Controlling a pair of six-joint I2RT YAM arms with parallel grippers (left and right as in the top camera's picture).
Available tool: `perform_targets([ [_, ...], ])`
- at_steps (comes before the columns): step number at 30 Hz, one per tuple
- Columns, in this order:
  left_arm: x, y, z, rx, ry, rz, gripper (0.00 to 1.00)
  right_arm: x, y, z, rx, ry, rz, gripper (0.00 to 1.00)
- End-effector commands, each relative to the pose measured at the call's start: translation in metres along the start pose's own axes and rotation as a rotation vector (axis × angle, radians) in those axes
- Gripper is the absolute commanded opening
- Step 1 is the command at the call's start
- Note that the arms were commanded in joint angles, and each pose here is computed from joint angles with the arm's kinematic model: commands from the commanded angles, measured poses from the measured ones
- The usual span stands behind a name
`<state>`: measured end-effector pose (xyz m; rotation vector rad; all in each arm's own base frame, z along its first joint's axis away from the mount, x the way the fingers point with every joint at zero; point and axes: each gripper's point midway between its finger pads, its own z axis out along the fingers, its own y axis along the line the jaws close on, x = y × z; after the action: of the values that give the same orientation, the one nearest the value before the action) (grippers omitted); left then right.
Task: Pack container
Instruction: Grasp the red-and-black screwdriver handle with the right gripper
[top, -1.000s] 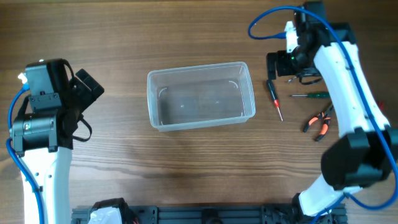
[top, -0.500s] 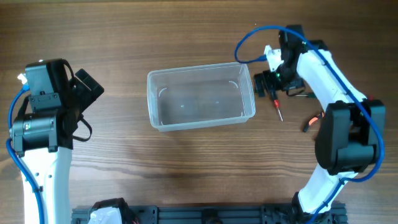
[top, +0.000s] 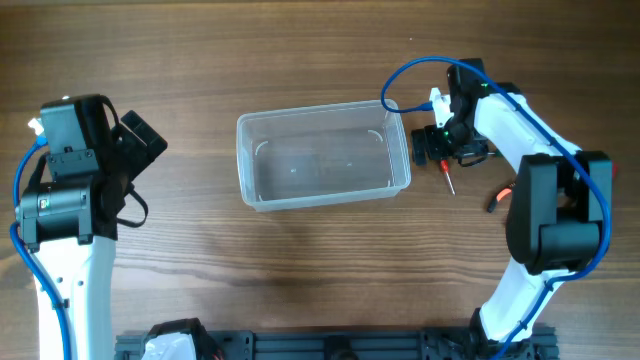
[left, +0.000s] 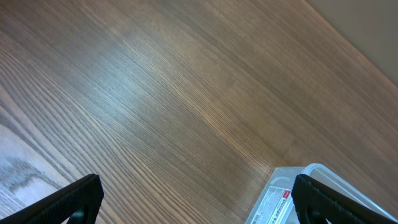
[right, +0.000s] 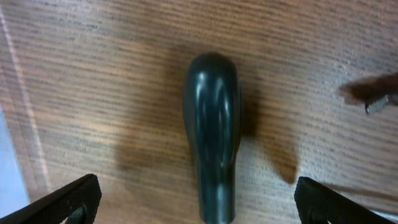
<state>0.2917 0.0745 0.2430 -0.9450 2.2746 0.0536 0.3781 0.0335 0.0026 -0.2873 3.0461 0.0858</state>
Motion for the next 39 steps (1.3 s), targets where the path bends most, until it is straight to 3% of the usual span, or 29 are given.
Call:
perform_targets([
  [1,-0.0011,0.0013,0.0008,-0.005,-0.002,-0.018,1.00,-0.0006,-0.0036,0.0078,0.017,0.003,0.019,1.00],
  [12,-0.0015,0.0014,0.0007,-0.005,-0.003,-0.019,1.00,-0.0011,-0.0038,0.0085,0.017,0.002,0.016,0.93],
  [19,-0.0014,0.0014,0.0007,-0.005,-0.003,-0.019,1.00,-0.0009,-0.0039,0.0085,0.017,0.002,0.023,0.65],
  [22,-0.0014,0.0014,0.0007,-0.005,-0.003,-0.019,1.00,-0.0003,-0.0038,0.0085,0.017,0.005,0.023,0.35],
  [26,-0.0014,0.0014,0.0007,-0.005,-0.003,-0.019,1.00,0.0006,-0.0040,0.0085,0.018,0.008,0.050,0.22],
  [39,-0.0013,0.0013,0.0007,-0.004,-0.003,-0.019,1.00,0.0018,-0.0043,0.0085,0.020,0.013,0.053,0.12],
])
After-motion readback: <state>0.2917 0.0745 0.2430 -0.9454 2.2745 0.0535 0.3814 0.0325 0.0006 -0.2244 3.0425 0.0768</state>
